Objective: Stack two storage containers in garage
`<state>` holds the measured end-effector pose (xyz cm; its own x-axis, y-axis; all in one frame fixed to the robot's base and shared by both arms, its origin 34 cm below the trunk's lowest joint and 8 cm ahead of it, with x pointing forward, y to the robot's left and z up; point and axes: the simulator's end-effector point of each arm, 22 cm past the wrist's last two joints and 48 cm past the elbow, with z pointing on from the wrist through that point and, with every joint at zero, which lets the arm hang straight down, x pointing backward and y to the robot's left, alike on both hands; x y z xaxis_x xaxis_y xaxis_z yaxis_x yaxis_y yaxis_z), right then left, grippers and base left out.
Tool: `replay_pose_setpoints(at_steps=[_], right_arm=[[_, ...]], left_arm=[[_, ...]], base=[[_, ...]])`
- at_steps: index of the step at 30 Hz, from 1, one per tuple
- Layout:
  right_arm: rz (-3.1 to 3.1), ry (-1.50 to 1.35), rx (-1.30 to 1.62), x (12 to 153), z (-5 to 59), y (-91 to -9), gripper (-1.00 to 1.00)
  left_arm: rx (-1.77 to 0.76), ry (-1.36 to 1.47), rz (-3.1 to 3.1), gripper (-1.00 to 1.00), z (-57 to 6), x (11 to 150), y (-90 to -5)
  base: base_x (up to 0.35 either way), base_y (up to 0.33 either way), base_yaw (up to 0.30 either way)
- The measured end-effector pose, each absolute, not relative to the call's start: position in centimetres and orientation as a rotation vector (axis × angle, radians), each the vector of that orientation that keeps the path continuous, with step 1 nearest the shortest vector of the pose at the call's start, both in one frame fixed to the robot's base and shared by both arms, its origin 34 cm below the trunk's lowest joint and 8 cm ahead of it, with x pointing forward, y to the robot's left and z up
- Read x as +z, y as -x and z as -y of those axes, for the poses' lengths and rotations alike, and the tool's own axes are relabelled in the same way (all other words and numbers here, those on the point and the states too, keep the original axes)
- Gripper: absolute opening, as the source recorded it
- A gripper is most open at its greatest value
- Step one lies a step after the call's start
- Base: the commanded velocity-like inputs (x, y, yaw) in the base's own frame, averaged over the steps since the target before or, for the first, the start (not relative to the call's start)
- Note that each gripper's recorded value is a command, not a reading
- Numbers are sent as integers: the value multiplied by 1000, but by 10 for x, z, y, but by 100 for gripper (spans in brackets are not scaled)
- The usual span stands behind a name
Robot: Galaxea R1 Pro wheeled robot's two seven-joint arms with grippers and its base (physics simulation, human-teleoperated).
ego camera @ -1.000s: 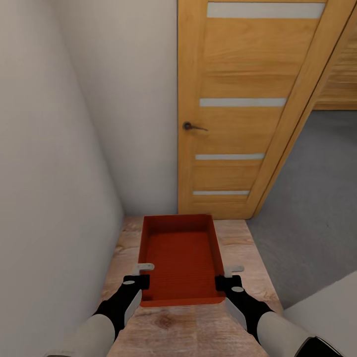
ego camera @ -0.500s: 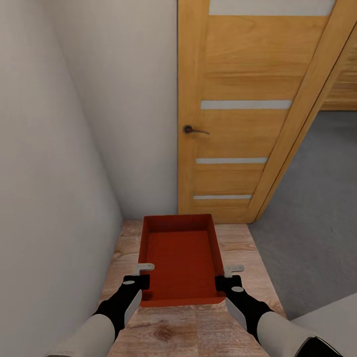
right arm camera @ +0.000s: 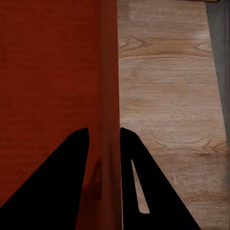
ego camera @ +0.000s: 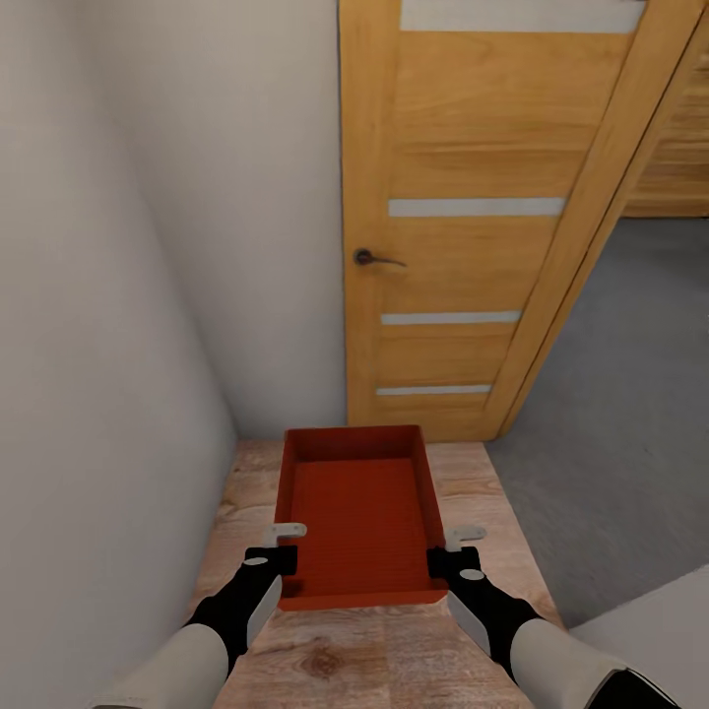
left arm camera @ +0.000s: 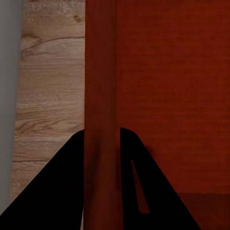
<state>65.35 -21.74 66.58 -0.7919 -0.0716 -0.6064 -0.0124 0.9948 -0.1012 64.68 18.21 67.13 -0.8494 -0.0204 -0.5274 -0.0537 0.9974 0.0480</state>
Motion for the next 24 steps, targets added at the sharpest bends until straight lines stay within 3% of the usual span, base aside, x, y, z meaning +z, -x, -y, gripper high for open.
replay_pose_setpoints(at_steps=[24], right_arm=[[-2483, 58, -121, 666, 217, -653, -100]], left_arm=[[82, 52, -2585, -100, -182, 671, -647]], base=[[0, 0, -277]])
